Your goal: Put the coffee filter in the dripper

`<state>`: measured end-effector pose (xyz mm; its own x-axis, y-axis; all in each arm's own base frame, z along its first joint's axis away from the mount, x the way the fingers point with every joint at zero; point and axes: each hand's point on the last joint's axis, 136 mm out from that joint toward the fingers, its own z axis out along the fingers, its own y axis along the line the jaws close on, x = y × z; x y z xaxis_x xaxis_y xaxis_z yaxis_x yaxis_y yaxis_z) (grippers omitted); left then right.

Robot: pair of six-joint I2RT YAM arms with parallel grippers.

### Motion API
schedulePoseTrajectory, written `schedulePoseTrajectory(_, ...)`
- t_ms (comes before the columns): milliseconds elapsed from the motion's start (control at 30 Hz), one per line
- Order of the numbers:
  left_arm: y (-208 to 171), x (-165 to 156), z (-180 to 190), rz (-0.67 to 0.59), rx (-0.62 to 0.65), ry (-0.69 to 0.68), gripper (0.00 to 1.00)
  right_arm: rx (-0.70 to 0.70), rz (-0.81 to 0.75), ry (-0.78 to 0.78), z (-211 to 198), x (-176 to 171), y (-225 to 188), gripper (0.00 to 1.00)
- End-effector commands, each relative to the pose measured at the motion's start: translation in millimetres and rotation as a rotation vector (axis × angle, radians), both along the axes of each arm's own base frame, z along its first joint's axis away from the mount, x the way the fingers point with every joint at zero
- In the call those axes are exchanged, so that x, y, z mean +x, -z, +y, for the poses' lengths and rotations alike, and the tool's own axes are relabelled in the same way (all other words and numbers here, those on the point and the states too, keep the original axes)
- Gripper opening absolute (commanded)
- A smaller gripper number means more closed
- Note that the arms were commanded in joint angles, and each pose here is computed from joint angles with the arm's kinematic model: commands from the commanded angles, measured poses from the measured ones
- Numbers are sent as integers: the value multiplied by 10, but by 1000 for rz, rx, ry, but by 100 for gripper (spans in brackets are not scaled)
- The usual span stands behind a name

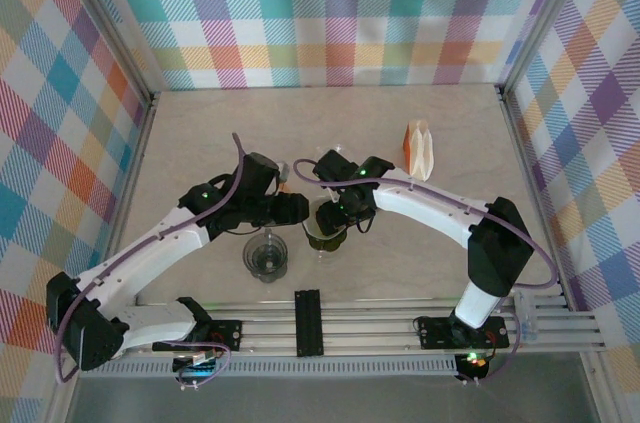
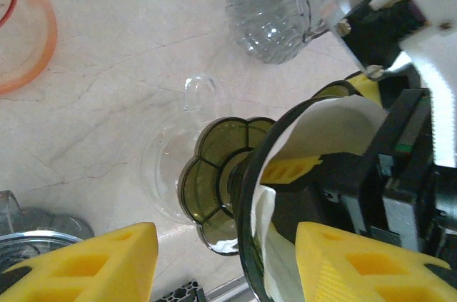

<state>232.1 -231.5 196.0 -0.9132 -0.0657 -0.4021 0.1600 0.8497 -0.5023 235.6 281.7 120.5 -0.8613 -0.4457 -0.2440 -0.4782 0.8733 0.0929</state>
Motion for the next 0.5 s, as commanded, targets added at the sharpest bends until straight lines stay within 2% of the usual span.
schedulePoseTrajectory(0, 43, 53, -36, 6, -16, -3, 54, -40, 5, 12, -35, 7, 109, 72)
schedulePoseTrajectory(100, 97, 48, -39, 20, -7, -1, 52, -42, 7, 11, -35, -3, 121, 72)
schedulePoseTrajectory(333, 156, 12, -9, 41, 12, 0, 29, -41, 7, 14, -37, 0, 118, 72)
schedulePoseTrajectory(467, 158, -11, -5, 48, 8, 2, 26, -42, 7, 16, -40, 2, 120, 72)
